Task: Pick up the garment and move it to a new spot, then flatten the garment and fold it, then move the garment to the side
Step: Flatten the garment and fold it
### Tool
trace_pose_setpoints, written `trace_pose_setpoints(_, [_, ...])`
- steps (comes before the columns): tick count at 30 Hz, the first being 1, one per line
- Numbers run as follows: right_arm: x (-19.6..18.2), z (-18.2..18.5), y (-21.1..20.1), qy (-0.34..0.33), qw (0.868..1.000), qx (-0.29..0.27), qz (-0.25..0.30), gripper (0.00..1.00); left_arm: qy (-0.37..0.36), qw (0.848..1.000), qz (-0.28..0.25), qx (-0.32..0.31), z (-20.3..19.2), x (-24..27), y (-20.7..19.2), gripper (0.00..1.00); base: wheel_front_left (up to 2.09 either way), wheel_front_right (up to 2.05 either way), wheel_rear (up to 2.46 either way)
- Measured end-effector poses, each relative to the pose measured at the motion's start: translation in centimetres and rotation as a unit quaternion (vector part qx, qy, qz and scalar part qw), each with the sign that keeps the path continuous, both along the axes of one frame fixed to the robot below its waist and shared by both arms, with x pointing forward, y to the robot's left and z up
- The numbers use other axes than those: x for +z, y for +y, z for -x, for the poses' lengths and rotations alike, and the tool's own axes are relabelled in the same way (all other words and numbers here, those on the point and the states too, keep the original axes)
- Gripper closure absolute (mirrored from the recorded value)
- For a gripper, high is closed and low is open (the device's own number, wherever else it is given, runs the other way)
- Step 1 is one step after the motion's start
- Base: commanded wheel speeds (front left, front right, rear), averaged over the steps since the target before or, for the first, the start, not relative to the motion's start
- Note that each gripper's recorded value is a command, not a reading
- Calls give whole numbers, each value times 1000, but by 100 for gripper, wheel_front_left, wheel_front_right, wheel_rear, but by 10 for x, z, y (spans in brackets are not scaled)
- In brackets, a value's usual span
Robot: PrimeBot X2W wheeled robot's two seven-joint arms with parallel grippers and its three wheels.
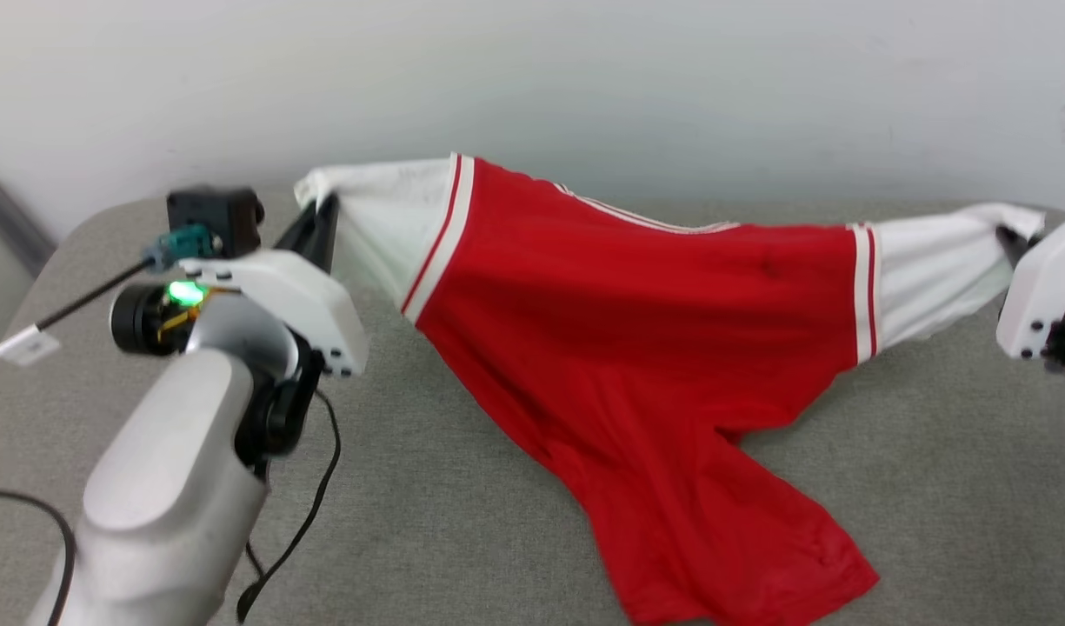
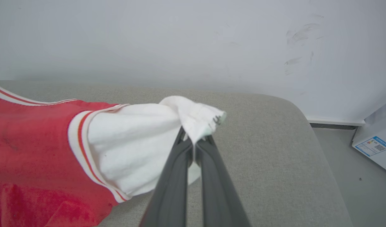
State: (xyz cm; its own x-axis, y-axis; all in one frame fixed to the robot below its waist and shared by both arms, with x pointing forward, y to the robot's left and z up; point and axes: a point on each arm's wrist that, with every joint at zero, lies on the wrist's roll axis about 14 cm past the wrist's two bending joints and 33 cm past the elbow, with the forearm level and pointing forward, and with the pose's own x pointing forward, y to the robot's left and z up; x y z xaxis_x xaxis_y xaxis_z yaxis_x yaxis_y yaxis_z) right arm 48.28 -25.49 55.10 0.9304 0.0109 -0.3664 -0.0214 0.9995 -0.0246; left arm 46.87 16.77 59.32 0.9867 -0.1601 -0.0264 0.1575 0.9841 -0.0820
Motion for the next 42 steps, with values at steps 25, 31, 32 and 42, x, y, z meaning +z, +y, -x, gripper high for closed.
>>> trace_pose_setpoints(25, [217,-155,32,-346,938,38,9,100,-278,960,33,16,-169,188,3,100,0,0,0])
trace_pose_setpoints(31, [226,-188,39,-387,921,49,22,100,-301,953,33,16,-208,183,1,100,0,0,0])
trace_pose_setpoints(32, [220,-194,40,-384,922,51,21,100,-298,954,34,15,-215,177,0,100,0,0,0])
trace_pose_setpoints(42, [129,-251,55,-313,947,72,14,100,-227,973,42,11,-272,82,-9,100,0,0,0])
